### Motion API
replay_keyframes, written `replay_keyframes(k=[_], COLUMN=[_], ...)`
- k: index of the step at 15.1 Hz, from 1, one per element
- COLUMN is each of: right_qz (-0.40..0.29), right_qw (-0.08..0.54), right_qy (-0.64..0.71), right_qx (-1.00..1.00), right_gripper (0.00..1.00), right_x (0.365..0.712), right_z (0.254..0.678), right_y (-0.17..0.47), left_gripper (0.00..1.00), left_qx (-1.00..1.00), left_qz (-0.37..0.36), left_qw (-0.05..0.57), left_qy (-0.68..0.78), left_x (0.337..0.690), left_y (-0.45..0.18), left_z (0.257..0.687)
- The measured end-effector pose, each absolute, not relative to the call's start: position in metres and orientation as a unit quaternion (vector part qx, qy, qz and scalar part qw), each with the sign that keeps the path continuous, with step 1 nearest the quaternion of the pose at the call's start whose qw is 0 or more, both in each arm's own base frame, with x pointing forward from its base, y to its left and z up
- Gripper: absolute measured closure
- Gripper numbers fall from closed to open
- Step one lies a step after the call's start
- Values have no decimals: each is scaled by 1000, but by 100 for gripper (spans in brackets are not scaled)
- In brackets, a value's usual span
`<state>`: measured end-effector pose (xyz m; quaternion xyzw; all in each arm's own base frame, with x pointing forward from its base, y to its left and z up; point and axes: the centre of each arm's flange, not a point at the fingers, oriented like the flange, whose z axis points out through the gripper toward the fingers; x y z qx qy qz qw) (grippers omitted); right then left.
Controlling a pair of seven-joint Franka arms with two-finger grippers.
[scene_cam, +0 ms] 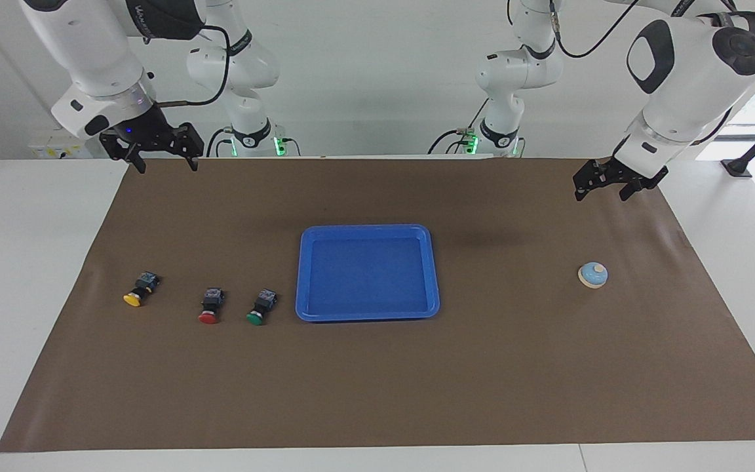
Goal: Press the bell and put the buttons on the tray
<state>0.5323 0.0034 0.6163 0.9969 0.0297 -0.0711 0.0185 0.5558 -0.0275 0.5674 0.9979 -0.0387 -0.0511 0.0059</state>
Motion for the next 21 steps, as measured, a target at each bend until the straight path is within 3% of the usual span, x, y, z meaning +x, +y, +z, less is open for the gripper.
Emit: replay_keyframes(k=[4, 6, 11, 17, 21], right_qz=[-76, -43, 3, 26, 29], right_qw=[19, 20, 18, -5, -6], right_qy=[29, 8, -46, -108, -129], right_qx=[996, 999, 999, 994, 991], right_gripper=[0, 0, 0, 0, 0], right_x=[529, 531, 540, 600, 624], right_z=[610, 593, 512, 373, 333], right_y=[4, 17, 80, 111, 121], left_gripper=[0, 0, 0, 0, 0], left_qx=[998, 998, 998, 998, 998], left_qz=[-50, -50, -52, -46, -46], left_qw=[6, 6, 6, 6, 6], left_qy=[-39, -39, -39, -34, -34], left_x=[556, 556, 555, 553, 553], left_y=[-28, -28, -27, -22, -22], left_z=[570, 570, 570, 576, 576])
